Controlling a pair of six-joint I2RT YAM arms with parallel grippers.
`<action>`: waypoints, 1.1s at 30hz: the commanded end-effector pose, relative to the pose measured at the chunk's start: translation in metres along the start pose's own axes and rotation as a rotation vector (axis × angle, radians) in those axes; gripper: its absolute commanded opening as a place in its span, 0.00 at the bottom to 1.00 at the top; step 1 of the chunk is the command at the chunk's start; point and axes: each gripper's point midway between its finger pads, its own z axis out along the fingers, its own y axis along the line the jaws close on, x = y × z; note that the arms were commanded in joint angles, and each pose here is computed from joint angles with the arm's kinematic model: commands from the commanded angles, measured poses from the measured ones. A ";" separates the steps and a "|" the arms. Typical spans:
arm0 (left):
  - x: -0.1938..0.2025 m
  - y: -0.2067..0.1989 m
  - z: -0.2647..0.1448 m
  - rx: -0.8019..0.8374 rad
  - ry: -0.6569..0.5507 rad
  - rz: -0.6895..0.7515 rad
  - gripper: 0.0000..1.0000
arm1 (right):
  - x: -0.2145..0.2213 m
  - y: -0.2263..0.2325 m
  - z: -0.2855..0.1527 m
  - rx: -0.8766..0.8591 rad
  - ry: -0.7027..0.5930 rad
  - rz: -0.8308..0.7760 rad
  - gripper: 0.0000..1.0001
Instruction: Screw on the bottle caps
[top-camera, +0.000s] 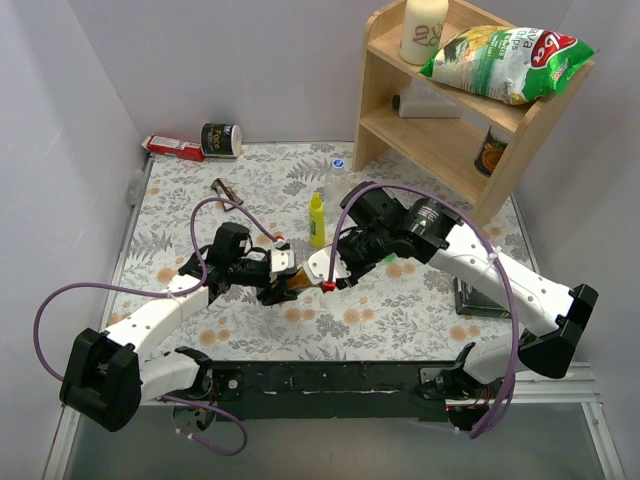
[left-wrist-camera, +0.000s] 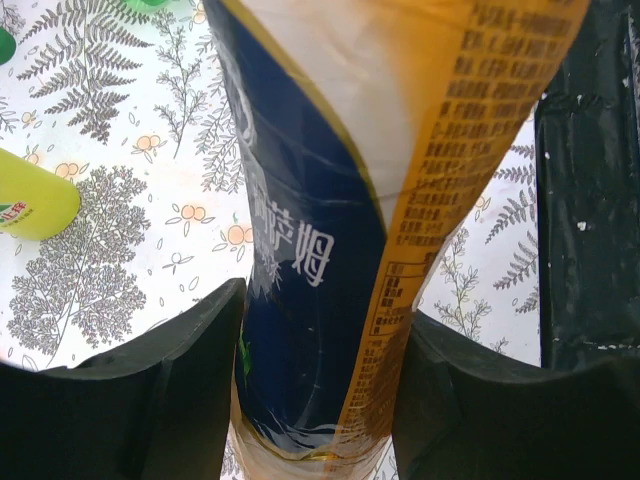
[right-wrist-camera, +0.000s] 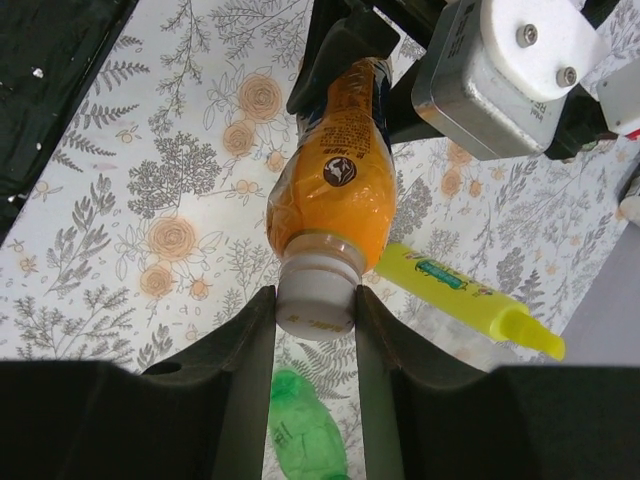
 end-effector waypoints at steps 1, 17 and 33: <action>-0.022 0.013 0.000 -0.048 -0.070 0.055 0.00 | -0.006 -0.011 -0.004 -0.018 -0.007 0.184 0.11; -0.056 0.045 -0.017 -0.357 -0.228 -0.347 0.00 | -0.017 -0.129 -0.063 0.206 -0.418 0.795 0.84; -0.085 0.038 -0.029 -0.278 -0.173 -0.332 0.00 | -0.035 -0.150 -0.063 0.174 -0.834 0.817 0.93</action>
